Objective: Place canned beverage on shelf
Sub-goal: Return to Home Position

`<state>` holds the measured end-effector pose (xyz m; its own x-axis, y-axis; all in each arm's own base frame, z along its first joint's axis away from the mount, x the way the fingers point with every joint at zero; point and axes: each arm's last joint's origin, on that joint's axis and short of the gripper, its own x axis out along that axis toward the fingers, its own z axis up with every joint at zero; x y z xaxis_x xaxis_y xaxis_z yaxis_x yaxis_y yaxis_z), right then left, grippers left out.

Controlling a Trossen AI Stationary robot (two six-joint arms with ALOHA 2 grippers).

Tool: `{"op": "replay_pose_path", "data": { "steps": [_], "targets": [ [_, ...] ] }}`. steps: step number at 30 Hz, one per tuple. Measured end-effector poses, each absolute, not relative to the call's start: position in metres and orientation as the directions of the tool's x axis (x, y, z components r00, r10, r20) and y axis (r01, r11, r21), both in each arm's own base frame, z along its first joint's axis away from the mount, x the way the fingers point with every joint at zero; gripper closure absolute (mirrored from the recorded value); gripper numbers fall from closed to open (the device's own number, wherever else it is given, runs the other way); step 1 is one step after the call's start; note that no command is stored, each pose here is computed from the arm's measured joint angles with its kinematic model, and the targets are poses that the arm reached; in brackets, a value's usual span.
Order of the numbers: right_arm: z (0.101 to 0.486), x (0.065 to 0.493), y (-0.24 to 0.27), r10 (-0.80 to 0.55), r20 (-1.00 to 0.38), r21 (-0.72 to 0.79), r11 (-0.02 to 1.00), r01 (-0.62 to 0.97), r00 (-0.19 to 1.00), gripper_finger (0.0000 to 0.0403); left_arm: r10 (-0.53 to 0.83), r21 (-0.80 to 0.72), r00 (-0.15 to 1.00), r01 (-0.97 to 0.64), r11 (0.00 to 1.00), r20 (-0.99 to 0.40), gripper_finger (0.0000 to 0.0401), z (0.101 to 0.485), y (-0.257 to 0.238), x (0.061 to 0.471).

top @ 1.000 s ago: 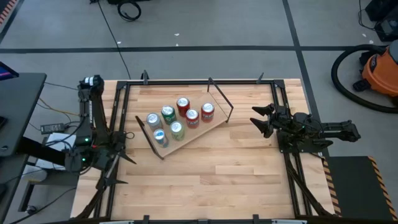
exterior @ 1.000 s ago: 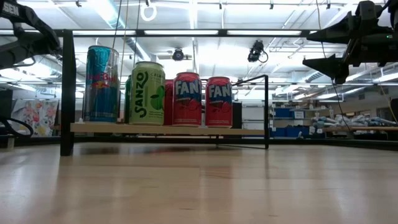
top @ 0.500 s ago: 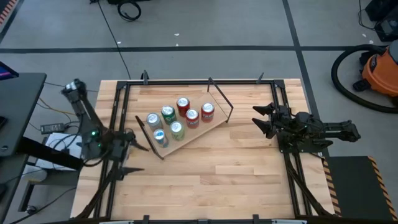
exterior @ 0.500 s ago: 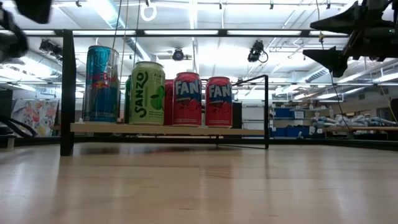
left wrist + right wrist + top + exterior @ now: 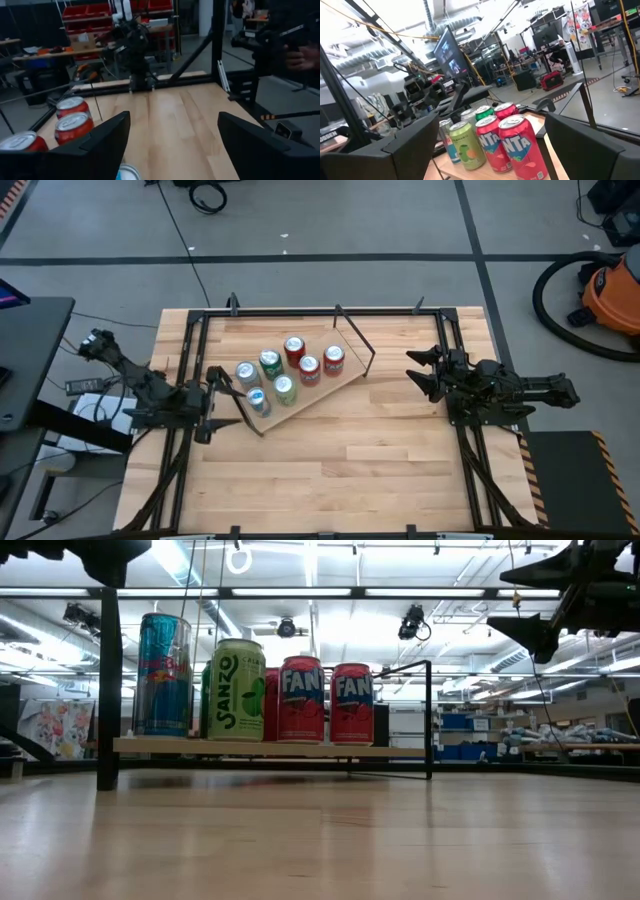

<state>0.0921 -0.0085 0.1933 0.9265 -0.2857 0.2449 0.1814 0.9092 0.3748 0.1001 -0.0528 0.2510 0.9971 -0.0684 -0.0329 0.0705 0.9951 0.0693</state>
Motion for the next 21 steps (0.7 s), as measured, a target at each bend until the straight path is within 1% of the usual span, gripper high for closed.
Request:
{"op": "replay_pose_path", "data": {
  "steps": [4, 9, 12, 16, 21],
  "targets": [
    [0.193, 0.092, -0.009, -0.286, 0.242, 0.391, 0.903, 0.177, 0.927, 0.0029, -0.067, 0.068, 0.998, 0.067, 0.995, -0.002, 0.0100, 0.249, -0.049, 0.095],
    [0.193, 0.092, -0.009, -0.286, 0.241, 0.397, 0.901, 0.175, 0.927, 0.0029, -0.066, 0.070, 0.997, 0.063, 0.996, 0.040, 0.0110, 0.216, -0.047, 0.092],
    [0.193, 0.092, -0.009, -0.286, 0.243, 0.397, 0.901, 0.174, 0.927, 0.0029, -0.072, 0.047, 0.994, 0.068, 0.997, 0.087, 0.0113, 0.217, -0.043, 0.086],
    [0.193, 0.092, -0.009, -0.286, 0.242, 0.395, 0.902, 0.176, 0.927, 0.0029, -0.110, 0.060, 0.992, 0.106, 0.993, 0.061, 0.0113, 0.209, -0.040, 0.081],
    [0.193, 0.092, -0.009, -0.286, 0.238, 0.394, 0.902, 0.177, 0.928, 0.0028, -0.123, 0.049, 0.989, 0.119, 0.992, 0.081, 0.0113, 0.210, -0.036, 0.074]
  ]
}}
